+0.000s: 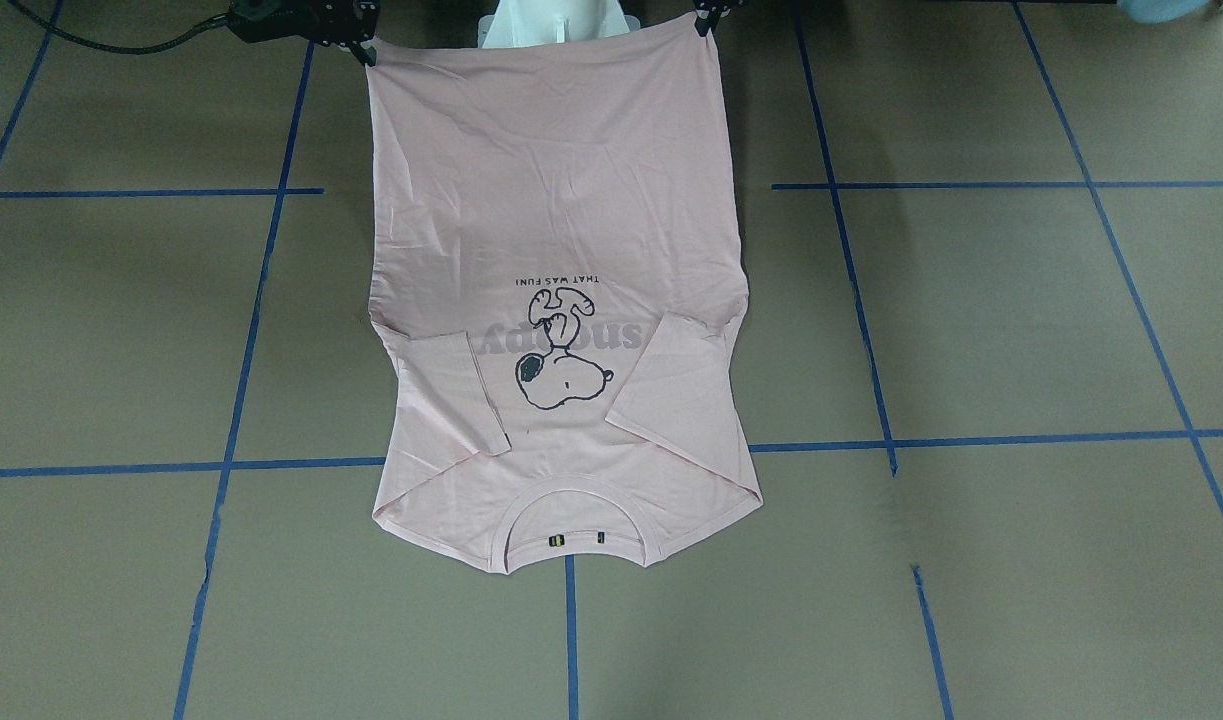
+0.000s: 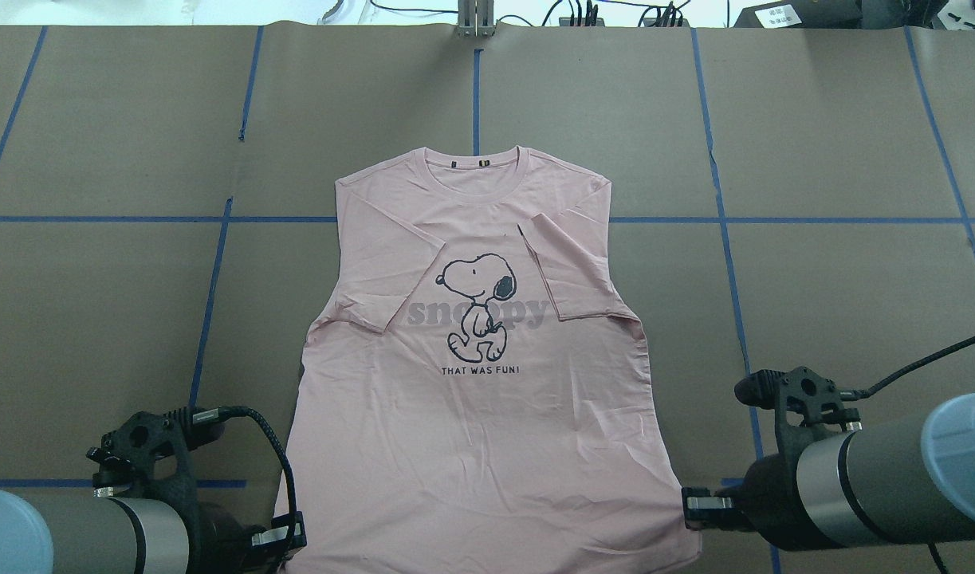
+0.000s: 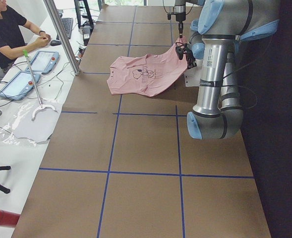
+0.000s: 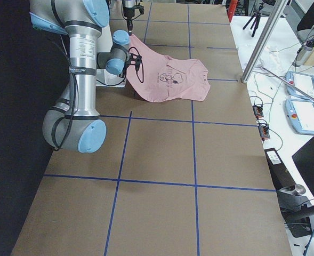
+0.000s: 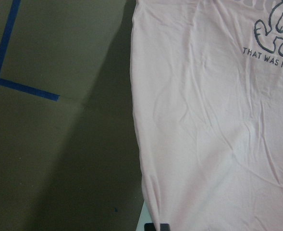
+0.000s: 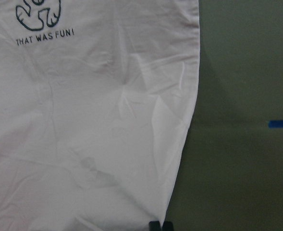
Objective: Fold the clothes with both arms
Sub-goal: 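Lift the hem with both grippers and fold it over toward the collar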
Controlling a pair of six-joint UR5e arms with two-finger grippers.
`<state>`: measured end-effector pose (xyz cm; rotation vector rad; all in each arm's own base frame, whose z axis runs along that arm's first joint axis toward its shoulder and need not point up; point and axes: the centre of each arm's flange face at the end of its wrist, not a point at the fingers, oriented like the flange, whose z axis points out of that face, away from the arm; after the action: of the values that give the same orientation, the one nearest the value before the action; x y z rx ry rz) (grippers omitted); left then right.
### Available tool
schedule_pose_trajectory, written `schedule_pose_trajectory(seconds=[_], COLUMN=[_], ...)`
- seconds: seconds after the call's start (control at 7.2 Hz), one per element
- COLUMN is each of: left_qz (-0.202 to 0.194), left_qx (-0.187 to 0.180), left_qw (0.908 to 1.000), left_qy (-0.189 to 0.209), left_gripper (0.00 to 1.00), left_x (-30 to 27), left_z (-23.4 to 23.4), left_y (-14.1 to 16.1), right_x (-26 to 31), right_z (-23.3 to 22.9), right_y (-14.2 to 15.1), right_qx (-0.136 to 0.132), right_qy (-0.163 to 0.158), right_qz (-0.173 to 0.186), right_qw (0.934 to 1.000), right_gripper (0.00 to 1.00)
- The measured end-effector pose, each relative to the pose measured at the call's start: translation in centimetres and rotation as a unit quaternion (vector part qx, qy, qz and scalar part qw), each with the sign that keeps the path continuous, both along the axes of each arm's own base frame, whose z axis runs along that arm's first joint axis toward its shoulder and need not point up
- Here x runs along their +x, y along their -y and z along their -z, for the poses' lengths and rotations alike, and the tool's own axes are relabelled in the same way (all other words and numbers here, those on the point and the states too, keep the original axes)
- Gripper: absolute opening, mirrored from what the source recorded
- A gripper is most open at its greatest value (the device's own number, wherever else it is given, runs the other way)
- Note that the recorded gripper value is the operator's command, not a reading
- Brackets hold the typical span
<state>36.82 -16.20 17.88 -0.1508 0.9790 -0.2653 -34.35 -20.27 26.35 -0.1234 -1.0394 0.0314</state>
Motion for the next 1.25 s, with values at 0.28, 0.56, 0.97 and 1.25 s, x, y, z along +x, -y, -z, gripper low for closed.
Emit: schedule_pose_trajectory(seconds=[0.28, 0.56, 0.97, 1.25], left_qz=[0.038, 0.074, 0.144, 0.184], left_qx=[0.018, 0.067, 0.108, 0.131], left_qw=[0.9991, 0.9943, 0.9816, 0.9725], left_qy=[0.004, 0.039, 0.065, 0.058], left_gripper=[0.00, 0.00, 0.00, 0.00], left_x=[-0.2, -0.4, 0.8, 2.3], left_z=[0.1, -1.2, -4.1, -7.4], left_y=[3.7, 10.4, 22.9, 31.5], right_x=[-1.6, 0.2, -2.5, -5.2], right_z=[-0.7, -2.7, -2.0, -1.5], right_y=[6.5, 13.6, 26.1, 32.9], right_qx=[0.049, 0.117, 0.163, 0.162], right_qy=[-0.007, -0.035, -0.064, -0.074], right_qz=[-0.034, -0.056, -0.090, -0.113], right_qw=[0.9982, 0.9910, 0.9804, 0.9775], right_gripper=[0.00, 0.00, 0.00, 0.00])
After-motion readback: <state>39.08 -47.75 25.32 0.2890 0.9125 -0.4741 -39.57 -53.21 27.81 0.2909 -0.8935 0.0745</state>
